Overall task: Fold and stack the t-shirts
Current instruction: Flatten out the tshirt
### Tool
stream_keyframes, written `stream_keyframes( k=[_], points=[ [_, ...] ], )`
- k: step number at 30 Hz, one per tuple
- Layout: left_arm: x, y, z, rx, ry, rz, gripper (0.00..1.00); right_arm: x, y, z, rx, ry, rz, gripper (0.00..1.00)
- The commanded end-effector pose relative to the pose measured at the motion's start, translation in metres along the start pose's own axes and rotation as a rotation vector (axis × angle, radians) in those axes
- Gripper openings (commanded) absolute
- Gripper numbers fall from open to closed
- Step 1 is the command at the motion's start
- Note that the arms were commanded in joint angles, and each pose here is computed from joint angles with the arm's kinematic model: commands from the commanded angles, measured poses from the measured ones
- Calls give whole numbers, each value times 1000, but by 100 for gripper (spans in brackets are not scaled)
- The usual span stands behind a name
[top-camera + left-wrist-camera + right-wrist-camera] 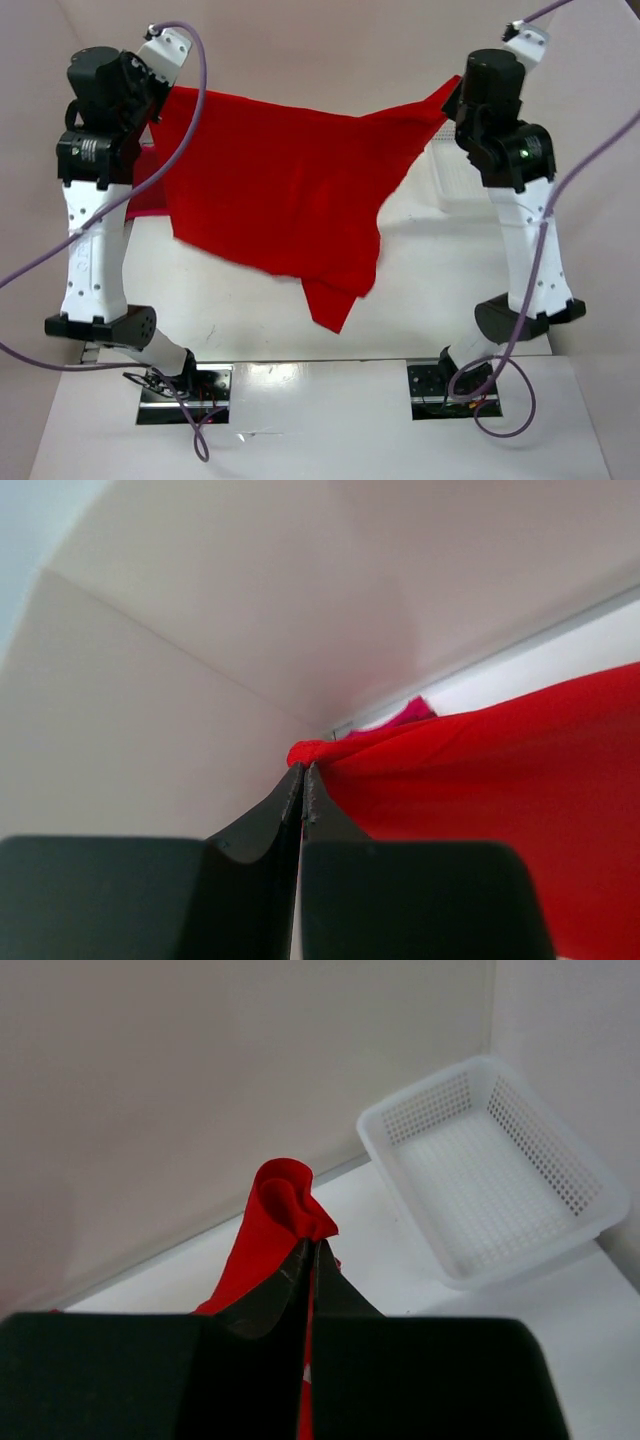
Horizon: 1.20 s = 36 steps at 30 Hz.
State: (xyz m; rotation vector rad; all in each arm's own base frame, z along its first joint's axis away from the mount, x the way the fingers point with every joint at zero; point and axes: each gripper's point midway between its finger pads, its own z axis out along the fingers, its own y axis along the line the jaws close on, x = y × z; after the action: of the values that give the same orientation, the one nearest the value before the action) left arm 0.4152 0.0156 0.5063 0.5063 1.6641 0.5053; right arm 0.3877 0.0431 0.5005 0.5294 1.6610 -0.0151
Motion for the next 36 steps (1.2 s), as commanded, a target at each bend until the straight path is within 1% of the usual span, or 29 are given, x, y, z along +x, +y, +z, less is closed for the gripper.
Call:
stream_keyframes(
  k=[1,2,3,4,5,7,8,9,11,12,14,17,19,23,24,25,27,30,31,32,33,34,35,36],
  points=[
    [-55,44,-80,-113,-205,-24,0,-73,-46,-68,23,-190,100,0],
    [-60,44,-97,-105,-239,-23,0,-80,-52,-81,6,-206,117,0],
    [-67,42,-107,-88,-276,-19,0,-77,-57,-85,9,-199,110,0],
    [-68,41,-113,-80,-289,-29,0,-80,-61,-91,6,-206,117,0],
    [-73,45,-128,-88,-319,-29,0,-89,-72,-108,-4,-233,130,0],
    [-81,38,-142,-44,-367,-29,0,-89,-80,-120,-16,-239,126,0],
    [-82,31,-154,-7,-384,-22,0,-93,-82,-127,-34,-251,139,0],
    [-89,21,-161,53,-429,-10,0,-99,-87,-142,-67,-271,160,0],
    [-97,20,-179,73,-479,-13,0,-103,-88,-153,-109,-280,162,0],
    [-101,22,-184,68,-491,-29,0,-108,-86,-161,-146,-289,172,0],
    [-107,31,-198,41,-517,-38,0,-115,-91,-174,-165,-307,187,0],
    [-107,37,-201,9,-513,-44,0,-131,-100,-192,-179,-344,208,0],
    [-110,44,-213,-20,-528,-46,0,-133,-102,-194,-180,-354,203,0],
    [-109,46,-212,-29,-522,-49,0,-131,-99,-189,-176,-345,186,0],
    [-105,45,-207,-30,-505,-42,0,-132,-97,-190,-187,-350,190,0],
    [-100,40,-195,-12,-478,-42,0,-126,-89,-178,-178,-326,171,0],
    [-93,33,-183,10,-448,-43,0,-122,-83,-168,-169,-314,135,0],
    [-79,18,-150,56,-381,-44,0,-108,-64,-136,-123,-271,80,0],
    [-75,13,-140,69,-362,-44,0,-97,-41,-121,-135,-234,59,0],
    [-69,11,-131,69,-334,-47,0,-89,-41,-111,-66,-225,29,0],
    [-57,4,-108,82,-281,-38,0,-78,-33,-103,-29,-207,-41,0],
    [-47,-3,-96,95,-246,-38,0,-67,-22,-94,3,-197,-89,0],
    [-40,-9,-84,109,-225,-38,0,-51,-1,-79,9,-179,-134,0],
    [-32,-14,-69,109,-200,-27,0,-40,12,-70,-7,-158,-132,0]
  ],
)
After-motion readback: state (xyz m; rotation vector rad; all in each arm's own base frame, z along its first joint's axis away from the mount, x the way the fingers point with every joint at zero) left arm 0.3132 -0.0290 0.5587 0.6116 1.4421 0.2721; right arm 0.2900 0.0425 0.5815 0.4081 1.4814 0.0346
